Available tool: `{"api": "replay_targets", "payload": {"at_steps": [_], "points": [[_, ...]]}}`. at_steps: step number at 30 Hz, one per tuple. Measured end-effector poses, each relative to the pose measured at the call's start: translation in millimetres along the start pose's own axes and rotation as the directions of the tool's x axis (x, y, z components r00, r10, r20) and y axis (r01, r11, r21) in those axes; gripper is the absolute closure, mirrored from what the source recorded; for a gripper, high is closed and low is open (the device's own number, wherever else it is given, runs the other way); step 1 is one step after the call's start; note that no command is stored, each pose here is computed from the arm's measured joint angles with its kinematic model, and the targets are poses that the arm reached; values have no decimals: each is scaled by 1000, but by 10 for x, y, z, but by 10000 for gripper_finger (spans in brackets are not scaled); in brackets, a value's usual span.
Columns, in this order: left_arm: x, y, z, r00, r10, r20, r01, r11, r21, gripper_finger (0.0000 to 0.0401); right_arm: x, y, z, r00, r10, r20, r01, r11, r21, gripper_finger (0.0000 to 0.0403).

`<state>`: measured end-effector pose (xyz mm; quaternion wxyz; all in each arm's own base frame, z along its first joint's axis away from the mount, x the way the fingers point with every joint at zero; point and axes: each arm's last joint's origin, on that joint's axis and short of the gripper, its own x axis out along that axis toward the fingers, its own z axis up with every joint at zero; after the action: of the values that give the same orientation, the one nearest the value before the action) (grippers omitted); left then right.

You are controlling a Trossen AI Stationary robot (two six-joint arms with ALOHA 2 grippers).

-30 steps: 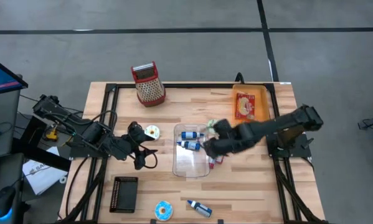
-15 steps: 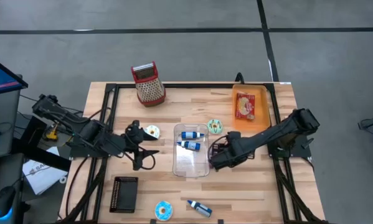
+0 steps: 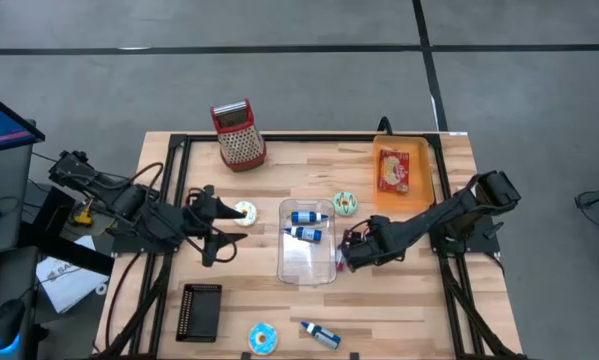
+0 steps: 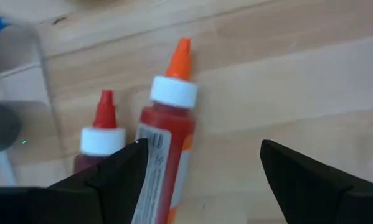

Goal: Pick & Place Food Item
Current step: Put the orange food coloring bottle into the transparent bin

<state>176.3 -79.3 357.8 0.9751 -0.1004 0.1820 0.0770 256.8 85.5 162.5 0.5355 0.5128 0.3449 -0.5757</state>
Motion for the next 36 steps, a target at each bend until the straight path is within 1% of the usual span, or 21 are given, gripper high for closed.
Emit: {"api": "replay_targets", "payload": {"at_steps": [4, 8, 12, 18, 22, 28, 32, 36], "points": [[-1, 4, 0, 1000, 1, -1, -1, 1000, 0, 164, 94, -1, 56, 1000, 5, -1, -5, 1000, 12, 101], [-3, 5, 2, 1000, 1, 1, -1, 1000, -3, 164, 176, 38, 81, 998, 53, -26, -52, 998, 28, 101], [-3, 5, 2, 1000, 1, 1, -1, 1000, -7, 164, 209, 11, 102, 999, 32, -25, -31, 999, 24, 101], [-3, 5, 3, 1000, 4, 3, -4, 1000, -8, 164, 191, -52, 25, 999, 10, -51, -12, 999, -31, 101], [-3, 9, 4, 1000, 16, 8, -16, 1000, -9, 164, 248, -168, -26, 996, -31, -84, 28, 998, -48, 101], [-3, 12, 6, 1000, 25, 13, -25, 1000, -10, 164, 251, -291, -105, 996, -42, -74, 37, 997, -66, 104], [-3, 12, 6, 1000, 27, 14, -27, 1000, -10, 164, 252, -317, -106, 995, -69, -75, 63, 996, -70, 127], [-3, 13, 8, 999, 32, 17, -31, 999, -17, 164, 257, -332, -93, 993, -92, -73, 86, 993, -77, 167]]}}
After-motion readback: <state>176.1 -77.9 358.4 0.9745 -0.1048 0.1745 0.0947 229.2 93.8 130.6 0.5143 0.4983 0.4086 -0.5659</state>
